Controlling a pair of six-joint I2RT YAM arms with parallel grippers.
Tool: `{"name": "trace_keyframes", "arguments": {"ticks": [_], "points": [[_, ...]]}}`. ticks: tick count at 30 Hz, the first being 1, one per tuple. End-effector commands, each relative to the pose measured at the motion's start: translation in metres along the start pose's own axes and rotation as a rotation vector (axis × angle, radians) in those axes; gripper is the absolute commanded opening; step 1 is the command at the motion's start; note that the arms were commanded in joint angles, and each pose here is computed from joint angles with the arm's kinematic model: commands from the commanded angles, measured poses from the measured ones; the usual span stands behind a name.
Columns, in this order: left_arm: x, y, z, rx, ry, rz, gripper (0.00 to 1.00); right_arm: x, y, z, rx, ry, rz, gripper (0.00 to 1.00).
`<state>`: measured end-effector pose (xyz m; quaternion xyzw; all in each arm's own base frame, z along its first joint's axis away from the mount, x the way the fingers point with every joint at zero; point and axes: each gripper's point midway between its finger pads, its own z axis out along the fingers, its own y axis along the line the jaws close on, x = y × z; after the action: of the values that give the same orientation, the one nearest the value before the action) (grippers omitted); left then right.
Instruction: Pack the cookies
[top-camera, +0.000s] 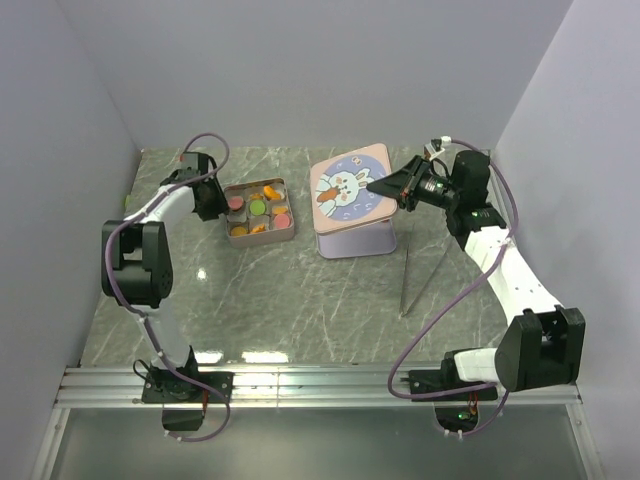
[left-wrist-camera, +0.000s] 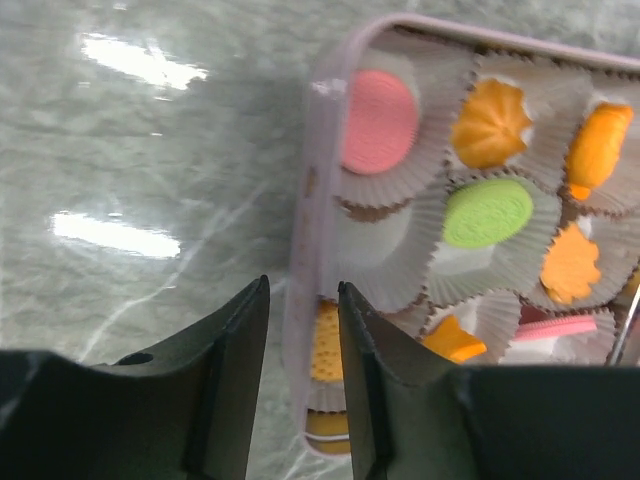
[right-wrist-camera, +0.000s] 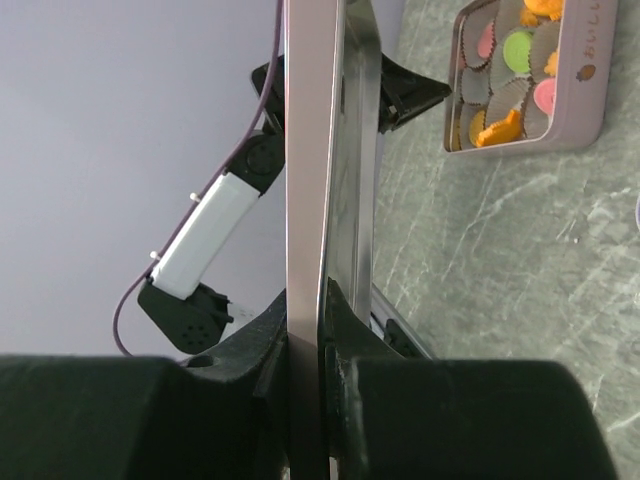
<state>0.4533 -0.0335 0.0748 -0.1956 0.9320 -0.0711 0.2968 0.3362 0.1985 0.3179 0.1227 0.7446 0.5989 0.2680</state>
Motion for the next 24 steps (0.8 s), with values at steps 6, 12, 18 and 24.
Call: {"name": "trace_keyframes", "arguments": {"ticks": [6, 12, 18, 24], "points": [[-0.005, -0.025, 0.001, 0.01, -0.011, 0.1, 0.34, 0.007, 0.018, -0.015, -0.041, -0.01, -0.08, 0.02], [0.005, -0.012, 0.001, -0.04, 0.0, 0.086, 0.18, 0.012, 0.021, -0.02, -0.041, -0.012, -0.092, 0.02], [0.03, -0.014, 0.003, -0.028, 0.044, 0.141, 0.14, 0.019, 0.021, -0.026, -0.043, -0.013, -0.093, 0.01], [0.055, -0.035, -0.01, 0.044, 0.069, 0.223, 0.04, 0.022, 0.022, -0.03, -0.046, -0.018, -0.094, 0.0]]}}
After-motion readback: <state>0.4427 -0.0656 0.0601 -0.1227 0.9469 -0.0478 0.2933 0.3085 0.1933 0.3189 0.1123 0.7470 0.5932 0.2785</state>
